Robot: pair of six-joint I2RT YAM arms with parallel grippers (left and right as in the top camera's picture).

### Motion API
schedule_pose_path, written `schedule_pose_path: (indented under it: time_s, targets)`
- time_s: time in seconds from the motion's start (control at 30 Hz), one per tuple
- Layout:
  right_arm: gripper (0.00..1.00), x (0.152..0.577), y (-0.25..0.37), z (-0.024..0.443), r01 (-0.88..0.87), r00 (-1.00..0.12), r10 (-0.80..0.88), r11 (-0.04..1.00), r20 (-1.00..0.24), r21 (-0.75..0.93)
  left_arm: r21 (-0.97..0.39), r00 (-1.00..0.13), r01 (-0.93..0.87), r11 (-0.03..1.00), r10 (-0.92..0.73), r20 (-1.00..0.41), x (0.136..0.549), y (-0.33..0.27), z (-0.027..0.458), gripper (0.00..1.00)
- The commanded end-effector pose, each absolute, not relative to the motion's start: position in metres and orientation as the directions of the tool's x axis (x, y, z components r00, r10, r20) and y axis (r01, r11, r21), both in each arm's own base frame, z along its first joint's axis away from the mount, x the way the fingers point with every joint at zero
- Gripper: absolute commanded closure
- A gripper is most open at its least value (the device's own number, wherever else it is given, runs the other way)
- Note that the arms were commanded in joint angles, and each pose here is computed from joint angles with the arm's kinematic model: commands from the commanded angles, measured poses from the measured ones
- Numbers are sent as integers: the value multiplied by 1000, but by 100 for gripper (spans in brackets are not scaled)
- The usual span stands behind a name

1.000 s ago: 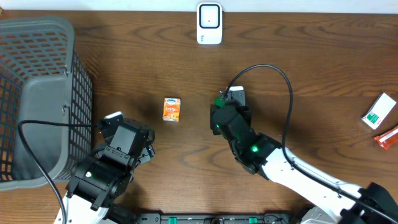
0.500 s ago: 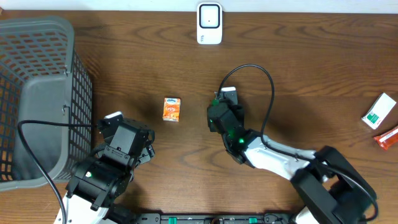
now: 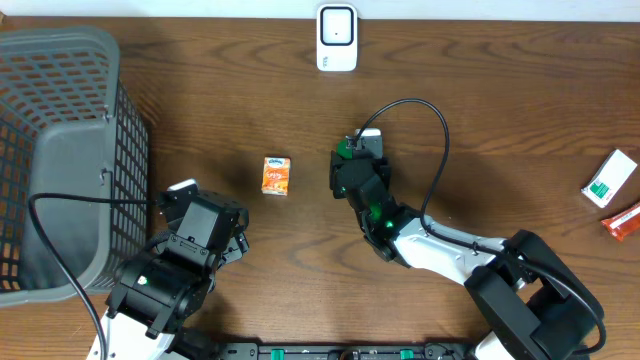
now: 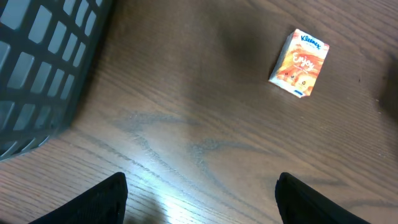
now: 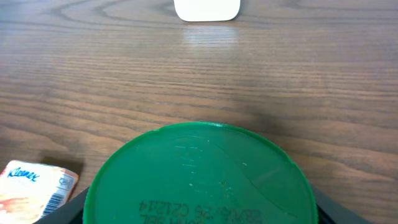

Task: Scan the item barcode
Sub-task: 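Lower the green-capped bottle upright onto the table and open the right gripper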

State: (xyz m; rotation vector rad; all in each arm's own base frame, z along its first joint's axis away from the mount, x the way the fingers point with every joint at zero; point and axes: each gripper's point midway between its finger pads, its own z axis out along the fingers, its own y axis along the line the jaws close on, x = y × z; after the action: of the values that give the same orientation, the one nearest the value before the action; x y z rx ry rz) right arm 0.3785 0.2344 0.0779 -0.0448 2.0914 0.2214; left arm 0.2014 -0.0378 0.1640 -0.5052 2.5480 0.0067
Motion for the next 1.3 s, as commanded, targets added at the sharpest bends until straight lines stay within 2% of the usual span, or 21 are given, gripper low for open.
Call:
schedule_pose_path:
  time_s: [0.0, 0.27, 0.6, 0.67, 0.7, 0.73, 0.9, 0.97, 1.0, 1.17, 1.27]
  targets:
    - [42, 384, 228, 77, -124, -486, 5, 990, -874, 74, -82, -785, -354, 932, -344, -515, 201, -36, 164, 23]
    - [41, 400, 230, 82, -151, -380, -97, 988, -920, -42, -82, -785, -354, 932, -344, -515, 201, -36, 164, 23]
    - [41, 400, 232, 41, -156, -416, -131, 985, -900, -71, -82, -785, -354, 932, -344, -515, 201, -36, 164, 23]
    - [34, 398, 233, 34, -160, -427, -138, 984, -894, -76, -82, -785, -354, 932, -344, -515, 201, -36, 164, 23]
    - [21, 397, 234, 33, -164, -429, -142, 983, -892, -78, -82, -785, -354, 932, -344, -515, 201, -36, 164, 23]
    - [18, 396, 235, 32, -167, -430, -145, 983, -891, -79, -82, -785, -354, 932, -344, -515, 201, -36, 164, 23]
    - [18, 390, 245, 31, -193, -426, -158, 978, -891, -81, -82, -785, -354, 932, -344, -515, 201, -36, 164, 23]
    - [10, 387, 250, 32, -204, -424, -163, 976, -891, -82, -82, -785, -354, 932, -344, -515, 201, -36, 164, 23]
    - [1, 386, 252, 32, -211, -422, -169, 974, -891, -85, -82, -785, -354, 932, -344, -515, 201, -36, 164, 23]
    - [1, 376, 268, 35, -275, -385, -254, 949, -887, -152, -82, -785, -354, 932, -344, -515, 201, -36, 164, 23]
    - [1, 372, 269, 44, -241, -360, -259, 954, -896, -179, -82, -785, -354, 932, -344, -515, 201, -36, 164, 23]
